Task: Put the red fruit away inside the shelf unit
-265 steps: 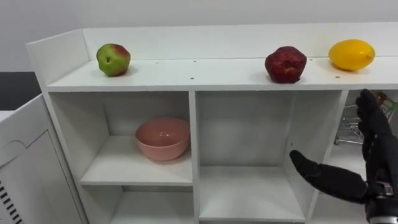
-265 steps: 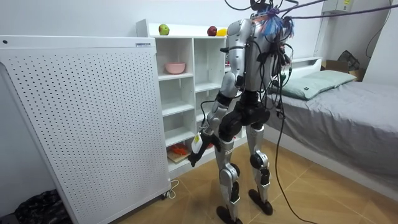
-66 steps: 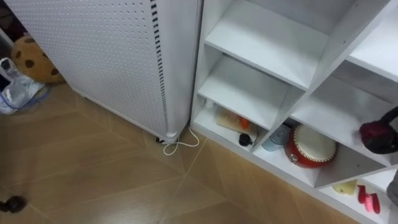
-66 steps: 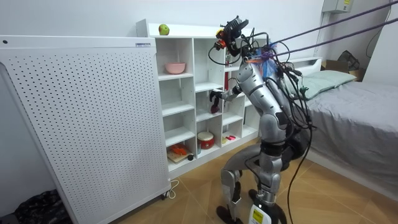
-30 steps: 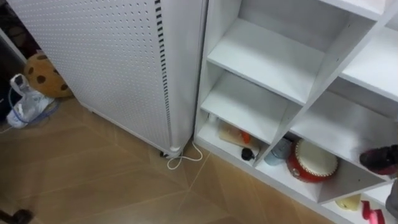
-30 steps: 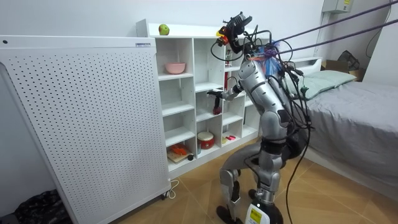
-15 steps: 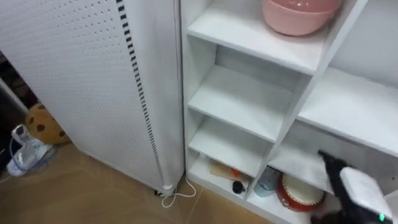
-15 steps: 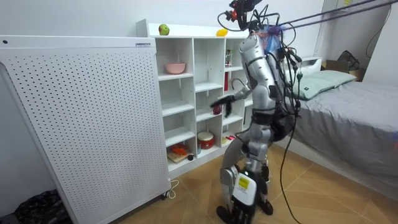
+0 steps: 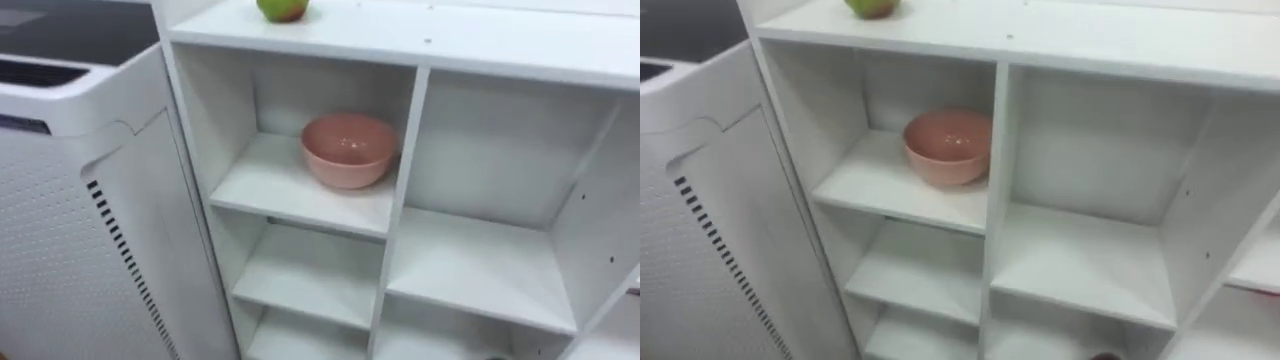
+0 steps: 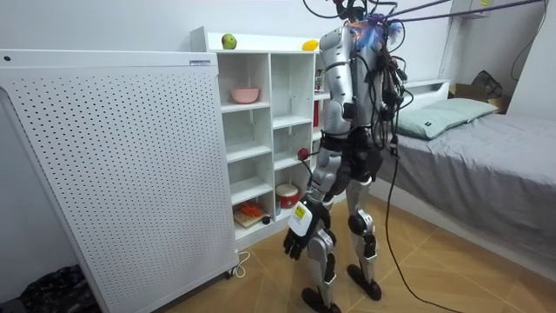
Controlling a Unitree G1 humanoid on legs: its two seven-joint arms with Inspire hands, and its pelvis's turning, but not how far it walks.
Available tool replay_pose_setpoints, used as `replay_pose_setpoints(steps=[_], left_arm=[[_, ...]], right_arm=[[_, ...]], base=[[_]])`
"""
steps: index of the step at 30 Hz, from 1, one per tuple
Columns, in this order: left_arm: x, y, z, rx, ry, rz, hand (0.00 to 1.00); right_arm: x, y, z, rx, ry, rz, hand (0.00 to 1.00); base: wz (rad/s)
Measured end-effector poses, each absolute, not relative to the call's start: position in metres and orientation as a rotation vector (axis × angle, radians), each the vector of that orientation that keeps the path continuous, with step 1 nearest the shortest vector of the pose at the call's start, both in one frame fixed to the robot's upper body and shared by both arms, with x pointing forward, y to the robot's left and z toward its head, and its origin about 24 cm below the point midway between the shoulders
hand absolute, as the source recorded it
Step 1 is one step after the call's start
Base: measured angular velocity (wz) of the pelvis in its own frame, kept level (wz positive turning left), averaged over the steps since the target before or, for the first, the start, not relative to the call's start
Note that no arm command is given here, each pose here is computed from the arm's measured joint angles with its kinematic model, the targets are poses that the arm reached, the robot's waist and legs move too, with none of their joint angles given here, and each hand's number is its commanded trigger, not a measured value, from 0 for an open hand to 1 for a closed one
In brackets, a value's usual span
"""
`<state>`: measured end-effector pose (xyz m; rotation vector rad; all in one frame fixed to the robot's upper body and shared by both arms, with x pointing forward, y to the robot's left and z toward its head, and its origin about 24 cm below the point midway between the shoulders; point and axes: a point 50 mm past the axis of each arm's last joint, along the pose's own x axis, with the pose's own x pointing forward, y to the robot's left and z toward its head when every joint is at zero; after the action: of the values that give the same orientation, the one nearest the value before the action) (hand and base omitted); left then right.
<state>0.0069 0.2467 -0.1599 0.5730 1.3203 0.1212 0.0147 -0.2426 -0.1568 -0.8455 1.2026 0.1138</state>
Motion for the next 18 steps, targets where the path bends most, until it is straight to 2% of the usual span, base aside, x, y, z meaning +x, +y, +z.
replay_pose_setpoints(steps=[7,18], left_arm=[[-0.005,0.239,-0.163,0.497,1.383,0.194,0.00],[-0.012,0.231,-0.166,0.525,1.463,0.146,0.00]], right_arm=[[-0.008,-0.222,-0.167,-0.682,1.366,0.105,0.00],[-0.031,-0.226,-0.169,-0.465,1.560,0.008,0.00]], base=[[0.04],[-0.15]])
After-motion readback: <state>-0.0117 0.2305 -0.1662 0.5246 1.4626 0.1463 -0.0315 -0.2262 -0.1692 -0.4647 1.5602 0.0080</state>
